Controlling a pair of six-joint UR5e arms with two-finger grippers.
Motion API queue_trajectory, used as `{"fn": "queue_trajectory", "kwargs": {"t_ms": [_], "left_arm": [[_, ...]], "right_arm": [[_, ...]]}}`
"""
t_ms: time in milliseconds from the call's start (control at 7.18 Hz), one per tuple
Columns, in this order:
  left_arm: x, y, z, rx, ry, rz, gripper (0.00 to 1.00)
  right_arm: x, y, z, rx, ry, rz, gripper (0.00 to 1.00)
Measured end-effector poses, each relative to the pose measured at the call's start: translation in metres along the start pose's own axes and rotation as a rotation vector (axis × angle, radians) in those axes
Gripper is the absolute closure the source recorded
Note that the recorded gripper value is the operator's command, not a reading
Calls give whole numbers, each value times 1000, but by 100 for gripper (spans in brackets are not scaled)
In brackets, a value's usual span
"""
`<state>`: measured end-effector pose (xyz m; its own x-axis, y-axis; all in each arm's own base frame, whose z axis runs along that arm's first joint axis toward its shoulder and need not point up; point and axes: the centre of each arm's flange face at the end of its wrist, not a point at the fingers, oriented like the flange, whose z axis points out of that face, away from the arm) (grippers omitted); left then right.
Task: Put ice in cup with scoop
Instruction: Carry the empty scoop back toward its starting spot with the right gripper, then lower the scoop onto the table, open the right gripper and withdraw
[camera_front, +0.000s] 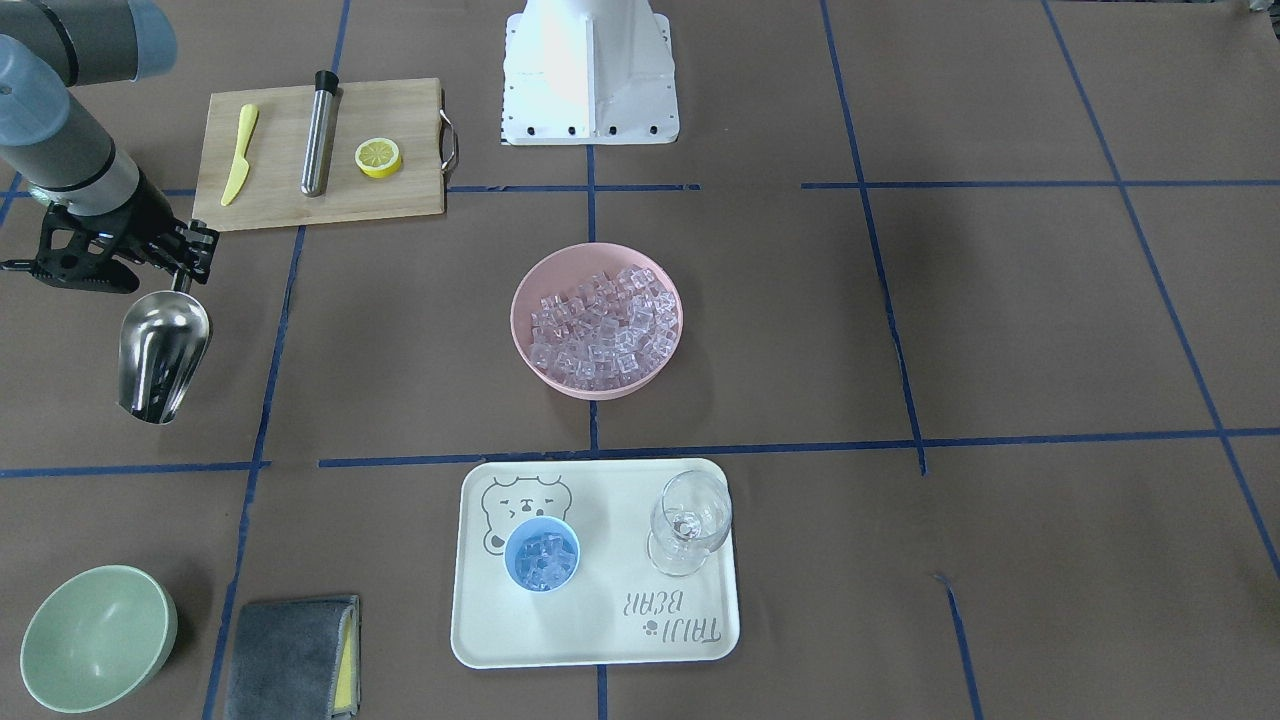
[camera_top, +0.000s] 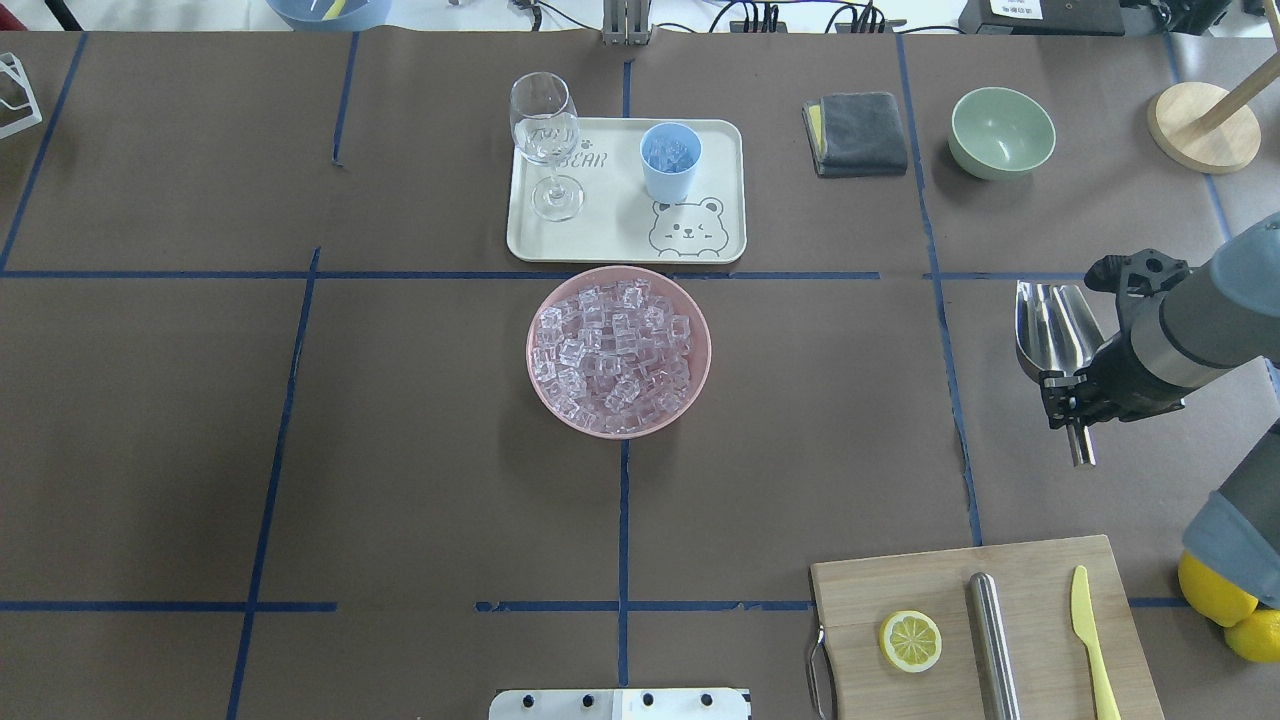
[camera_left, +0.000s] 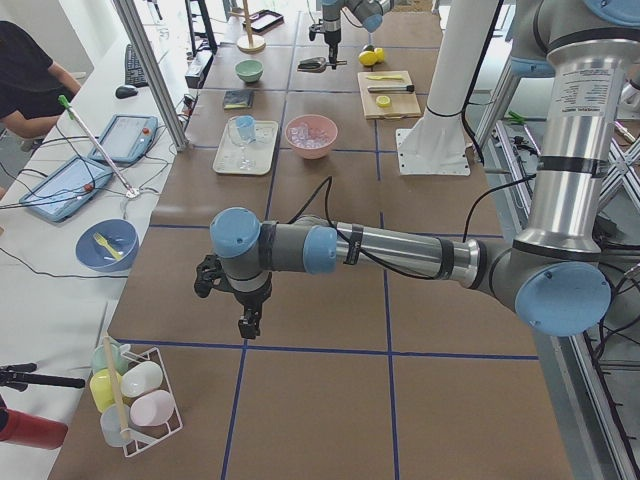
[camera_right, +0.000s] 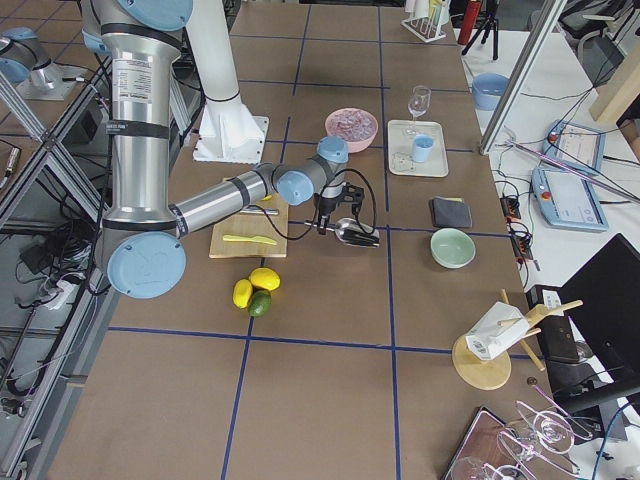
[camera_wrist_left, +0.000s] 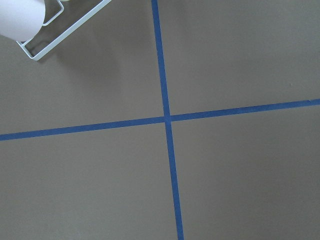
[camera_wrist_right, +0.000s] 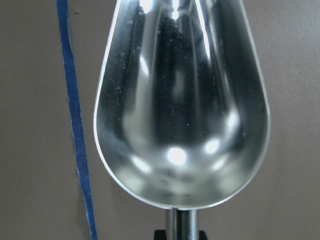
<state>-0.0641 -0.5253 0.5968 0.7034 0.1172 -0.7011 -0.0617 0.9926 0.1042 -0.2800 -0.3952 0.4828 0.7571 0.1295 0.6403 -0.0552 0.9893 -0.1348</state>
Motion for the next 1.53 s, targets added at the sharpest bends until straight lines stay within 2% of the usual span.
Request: {"fn": "queue_trajectory", "kwargs": {"t_ms": [696,836,975,1254,1532], "left_arm": [[2,-2,-2,5,-1,-3,0],[3,-3,-3,6,-1,-5,0],[3,-3,-4,8,-2,-5,0],[4,-5,-5,10,-3,-4,0],[4,-5,-5,10,-3,-4,0]], "right_arm": [[0,15,28,-44,39,-14,100],[1,17,30,-48,44,-28,80],[4,18,32,-53,48,-71,1],[16,22,37,-66,62,-162,0],[19,23,37,-69,64,-175,0]]}}
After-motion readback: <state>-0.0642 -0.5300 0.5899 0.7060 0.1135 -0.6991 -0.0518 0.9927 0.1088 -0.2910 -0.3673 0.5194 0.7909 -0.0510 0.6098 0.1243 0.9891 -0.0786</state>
